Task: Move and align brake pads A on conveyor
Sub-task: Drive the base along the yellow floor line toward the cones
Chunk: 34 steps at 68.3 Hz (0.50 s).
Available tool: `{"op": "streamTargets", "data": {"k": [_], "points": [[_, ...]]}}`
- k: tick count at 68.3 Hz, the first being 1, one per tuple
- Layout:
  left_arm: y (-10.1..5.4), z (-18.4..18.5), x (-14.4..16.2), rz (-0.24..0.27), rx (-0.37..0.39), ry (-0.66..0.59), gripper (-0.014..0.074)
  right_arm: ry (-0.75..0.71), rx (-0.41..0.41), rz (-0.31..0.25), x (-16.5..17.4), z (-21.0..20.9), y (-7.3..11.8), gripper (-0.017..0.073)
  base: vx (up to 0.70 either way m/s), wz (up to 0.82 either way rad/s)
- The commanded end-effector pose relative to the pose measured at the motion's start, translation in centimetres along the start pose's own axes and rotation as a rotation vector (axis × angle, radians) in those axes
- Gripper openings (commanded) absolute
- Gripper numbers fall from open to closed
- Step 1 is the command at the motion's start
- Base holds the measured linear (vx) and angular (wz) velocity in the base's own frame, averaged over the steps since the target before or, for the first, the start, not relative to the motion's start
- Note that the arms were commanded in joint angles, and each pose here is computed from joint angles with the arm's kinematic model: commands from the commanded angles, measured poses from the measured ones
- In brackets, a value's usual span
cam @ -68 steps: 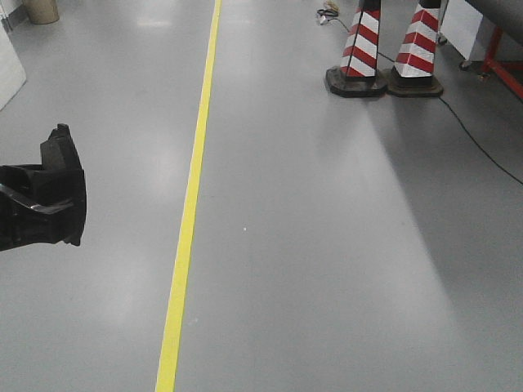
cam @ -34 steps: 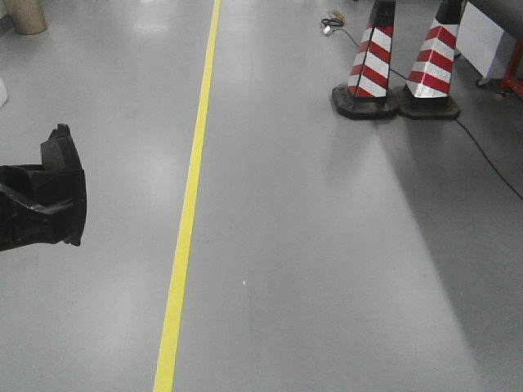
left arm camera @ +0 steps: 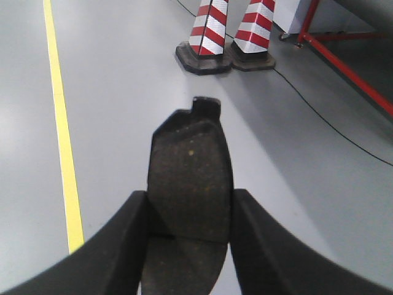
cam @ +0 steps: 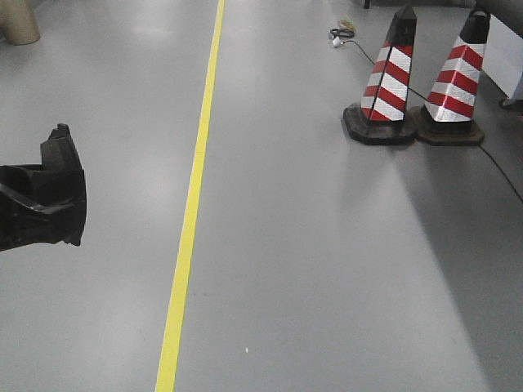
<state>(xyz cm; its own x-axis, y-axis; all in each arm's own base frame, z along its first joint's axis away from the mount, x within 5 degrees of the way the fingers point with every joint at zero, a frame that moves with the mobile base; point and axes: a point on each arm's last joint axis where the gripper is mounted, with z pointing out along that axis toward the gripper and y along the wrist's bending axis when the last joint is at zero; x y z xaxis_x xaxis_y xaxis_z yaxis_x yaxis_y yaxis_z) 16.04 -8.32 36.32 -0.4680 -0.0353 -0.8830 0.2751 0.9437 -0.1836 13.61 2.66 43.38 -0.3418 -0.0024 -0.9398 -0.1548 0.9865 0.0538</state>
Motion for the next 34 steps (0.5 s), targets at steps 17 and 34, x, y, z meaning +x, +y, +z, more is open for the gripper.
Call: {"op": "streamTargets", "data": {"k": [17,34], "points": [[-0.53,-0.83,-1.57,0.002,0.051,-0.109,0.0118,-0.116,-0.005,-0.011,-1.56,-0.54,0.05,0.0095,0.61,-0.01],[-0.53,-0.83,-1.57,0.002,0.051,-0.109,0.0118,-0.116,-0.005,-0.011,-1.56,-0.54,0.05,0.0095,0.61,-0.01]]}}
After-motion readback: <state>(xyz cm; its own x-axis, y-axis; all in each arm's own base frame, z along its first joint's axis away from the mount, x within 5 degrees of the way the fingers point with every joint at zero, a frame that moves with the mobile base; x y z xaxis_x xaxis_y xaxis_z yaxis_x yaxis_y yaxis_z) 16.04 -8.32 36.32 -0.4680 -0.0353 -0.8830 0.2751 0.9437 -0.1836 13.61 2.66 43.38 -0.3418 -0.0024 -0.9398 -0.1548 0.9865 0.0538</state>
